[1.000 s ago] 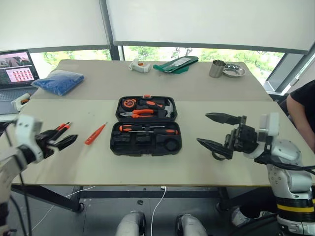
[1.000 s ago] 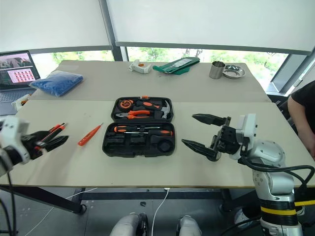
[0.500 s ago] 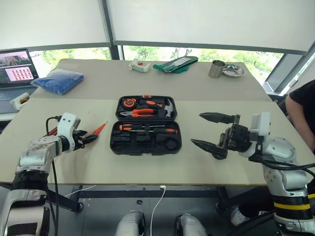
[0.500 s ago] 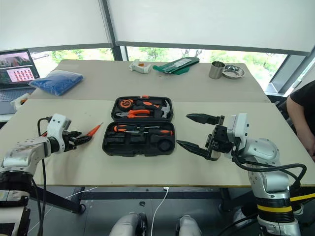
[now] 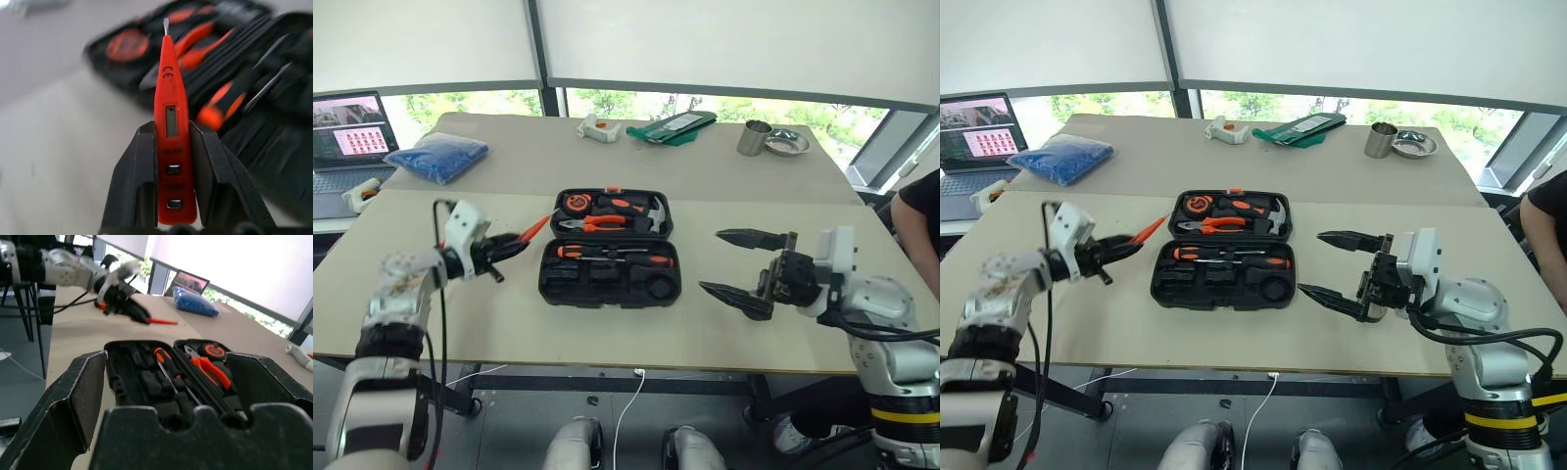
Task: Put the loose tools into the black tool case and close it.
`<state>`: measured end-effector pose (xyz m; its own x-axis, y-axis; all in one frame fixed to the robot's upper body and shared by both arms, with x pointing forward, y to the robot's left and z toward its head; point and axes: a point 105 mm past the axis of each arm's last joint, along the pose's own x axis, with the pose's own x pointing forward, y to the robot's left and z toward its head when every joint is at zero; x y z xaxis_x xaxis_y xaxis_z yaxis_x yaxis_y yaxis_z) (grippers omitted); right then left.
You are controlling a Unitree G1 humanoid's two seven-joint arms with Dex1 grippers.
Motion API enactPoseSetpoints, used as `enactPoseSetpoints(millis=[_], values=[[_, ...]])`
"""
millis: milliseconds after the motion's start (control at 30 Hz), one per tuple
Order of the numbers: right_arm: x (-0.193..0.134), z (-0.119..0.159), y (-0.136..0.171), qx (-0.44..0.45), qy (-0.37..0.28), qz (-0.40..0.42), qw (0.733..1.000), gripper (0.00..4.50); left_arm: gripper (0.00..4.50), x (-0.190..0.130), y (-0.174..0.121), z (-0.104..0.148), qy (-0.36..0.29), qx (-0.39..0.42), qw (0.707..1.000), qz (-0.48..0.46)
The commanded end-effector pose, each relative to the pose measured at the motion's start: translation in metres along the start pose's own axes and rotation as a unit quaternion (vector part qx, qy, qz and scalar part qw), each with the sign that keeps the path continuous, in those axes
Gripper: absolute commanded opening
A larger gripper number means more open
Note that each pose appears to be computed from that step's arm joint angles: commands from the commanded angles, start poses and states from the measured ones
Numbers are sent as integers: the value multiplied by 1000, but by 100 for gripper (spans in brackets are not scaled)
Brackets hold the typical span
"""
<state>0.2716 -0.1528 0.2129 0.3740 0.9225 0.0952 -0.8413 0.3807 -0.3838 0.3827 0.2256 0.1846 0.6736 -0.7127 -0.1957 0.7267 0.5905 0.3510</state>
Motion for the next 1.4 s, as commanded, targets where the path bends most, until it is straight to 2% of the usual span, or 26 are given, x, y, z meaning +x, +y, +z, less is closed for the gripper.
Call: enactPoseSetpoints(millis=[33, 167, 333, 633, 1033, 1400], values=[[-5, 9, 2, -7, 6, 4, 1000, 450, 48, 18, -30, 28, -12, 76, 987, -143], [-1, 6, 5, -5, 11, 11, 1000, 450, 48, 38, -52, 17, 52, 91, 969, -222], [-2, 3, 10, 4, 24, 19, 1000, 450, 48, 53, -50, -8, 123, 115, 963, -209], [-11, 0, 9, 7, 50, 23, 998, 450, 48, 50, -54, -20, 164, 111, 950, -241], [-12, -7, 6, 18, 66, 32, 997, 450, 48, 39, -51, -37, 227, 157, 923, -267], [-13, -11, 4, 25, 74, 32, 996, 450, 48, 51, -58, -39, 258, 195, 896, -303]])
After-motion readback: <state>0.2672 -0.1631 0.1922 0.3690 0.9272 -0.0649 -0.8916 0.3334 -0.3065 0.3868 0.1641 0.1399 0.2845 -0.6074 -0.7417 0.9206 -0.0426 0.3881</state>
